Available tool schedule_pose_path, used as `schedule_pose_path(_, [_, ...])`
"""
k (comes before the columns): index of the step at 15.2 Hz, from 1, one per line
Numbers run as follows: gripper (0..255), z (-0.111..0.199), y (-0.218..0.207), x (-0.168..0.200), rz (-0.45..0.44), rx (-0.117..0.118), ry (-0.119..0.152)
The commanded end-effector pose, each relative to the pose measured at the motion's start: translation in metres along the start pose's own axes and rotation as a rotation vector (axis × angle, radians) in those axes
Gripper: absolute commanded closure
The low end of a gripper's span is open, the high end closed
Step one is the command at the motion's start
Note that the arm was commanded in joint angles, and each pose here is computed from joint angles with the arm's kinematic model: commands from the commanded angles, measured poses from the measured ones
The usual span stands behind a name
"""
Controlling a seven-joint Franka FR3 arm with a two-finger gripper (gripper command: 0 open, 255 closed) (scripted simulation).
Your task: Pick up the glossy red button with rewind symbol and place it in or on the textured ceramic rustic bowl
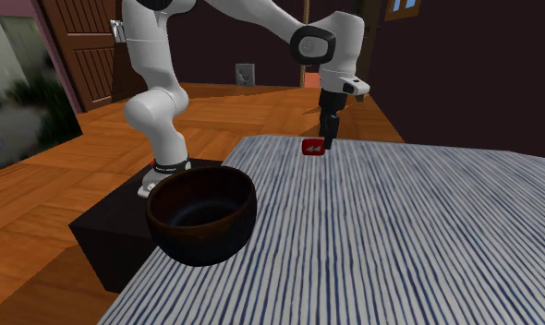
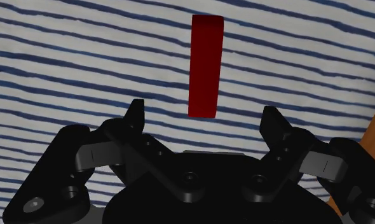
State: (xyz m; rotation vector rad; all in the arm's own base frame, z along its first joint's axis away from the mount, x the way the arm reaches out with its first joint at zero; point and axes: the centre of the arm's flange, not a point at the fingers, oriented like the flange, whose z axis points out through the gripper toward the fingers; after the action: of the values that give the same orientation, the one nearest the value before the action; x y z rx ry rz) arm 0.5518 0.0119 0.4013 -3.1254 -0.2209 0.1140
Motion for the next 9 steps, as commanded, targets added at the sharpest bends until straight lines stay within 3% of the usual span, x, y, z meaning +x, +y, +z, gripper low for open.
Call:
schedule_pose_path(1, [0, 0.0001, 0.0001, 0.0001, 0.000, 0.000, 0.000])
schedule_pose_path(2, [0, 0.0001, 0.0000, 0.0000, 0.000, 0.000, 0.000])
schedule_pose_path(3, [255, 0.0001, 0.0000, 0.0000, 0.000, 0.000, 0.000])
schedule_pose_path(9, [255, -0.0004, 0.0001, 0.0012, 0.000, 0.000, 0.000])
